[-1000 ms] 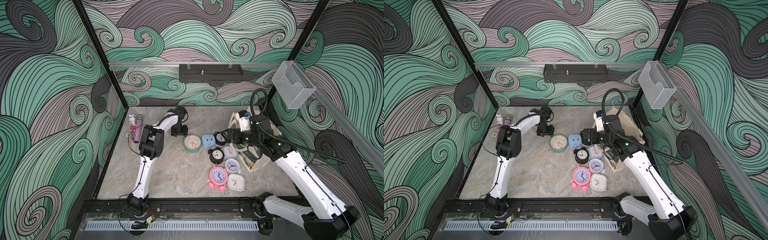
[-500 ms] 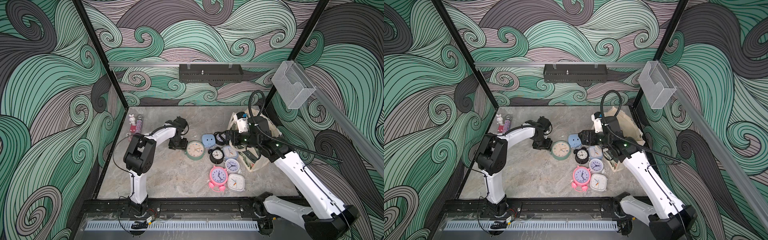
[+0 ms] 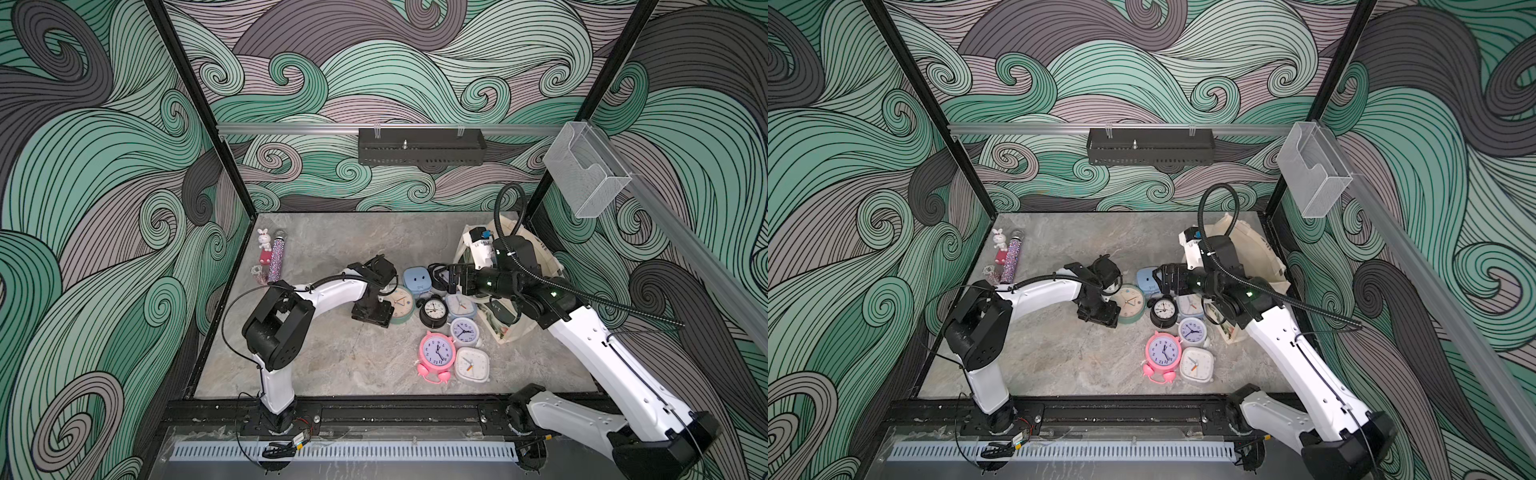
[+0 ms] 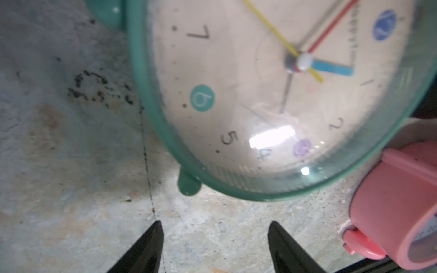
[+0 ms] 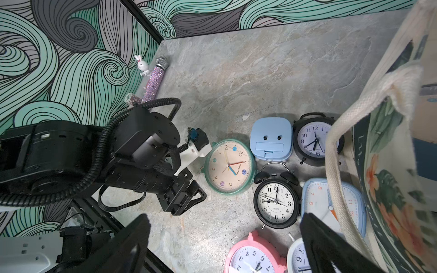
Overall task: Put the alarm clock into the canvas bag
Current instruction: Move the alarm to the center of the board, then pick up the alarm from the center of the board.
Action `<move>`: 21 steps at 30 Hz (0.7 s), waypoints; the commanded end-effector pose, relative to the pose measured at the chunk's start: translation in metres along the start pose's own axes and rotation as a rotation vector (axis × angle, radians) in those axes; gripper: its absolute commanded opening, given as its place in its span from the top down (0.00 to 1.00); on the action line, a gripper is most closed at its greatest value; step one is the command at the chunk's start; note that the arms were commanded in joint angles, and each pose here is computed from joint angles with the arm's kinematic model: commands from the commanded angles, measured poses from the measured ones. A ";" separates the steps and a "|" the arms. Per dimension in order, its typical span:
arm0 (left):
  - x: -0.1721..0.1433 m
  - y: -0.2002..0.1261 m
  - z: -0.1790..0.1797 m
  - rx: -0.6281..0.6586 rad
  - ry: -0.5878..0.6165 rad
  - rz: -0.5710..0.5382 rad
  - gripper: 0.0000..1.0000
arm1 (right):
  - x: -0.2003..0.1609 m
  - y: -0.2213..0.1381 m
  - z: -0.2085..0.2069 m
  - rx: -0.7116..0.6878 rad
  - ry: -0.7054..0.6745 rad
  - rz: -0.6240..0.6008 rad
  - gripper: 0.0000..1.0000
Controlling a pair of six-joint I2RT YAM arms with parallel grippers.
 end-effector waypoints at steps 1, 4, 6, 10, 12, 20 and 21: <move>0.001 -0.019 0.002 0.015 0.039 -0.076 0.26 | -0.001 -0.002 0.004 0.024 0.001 -0.018 0.00; 0.005 -0.020 -0.001 0.003 0.114 -0.083 0.28 | -0.002 -0.001 0.005 0.031 0.001 -0.010 0.00; 0.008 -0.017 -0.001 0.022 0.148 -0.086 0.31 | -0.002 -0.001 0.005 0.035 0.003 -0.011 0.00; 0.014 -0.012 -0.003 0.043 0.220 -0.080 0.40 | -0.003 -0.003 0.005 0.033 0.001 -0.016 0.00; 0.017 -0.009 -0.002 0.073 0.246 -0.086 0.43 | -0.003 -0.003 0.005 0.035 0.000 -0.015 0.00; 0.027 0.002 0.002 0.083 0.369 -0.071 0.57 | -0.006 0.000 0.005 0.053 0.007 -0.004 0.00; 0.028 0.002 0.003 0.078 0.384 -0.089 0.58 | -0.006 0.000 0.006 0.062 0.006 -0.004 0.00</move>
Point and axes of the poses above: each gripper's point midway between its finger pads, its own y axis out along the fingers, its own z axis along the line the jaws close on, x = y × z, the point moved 10 cm from there along -y, back along the fingers, and after that the axes turned 13 degrees about -y, right-handed, at the moved point
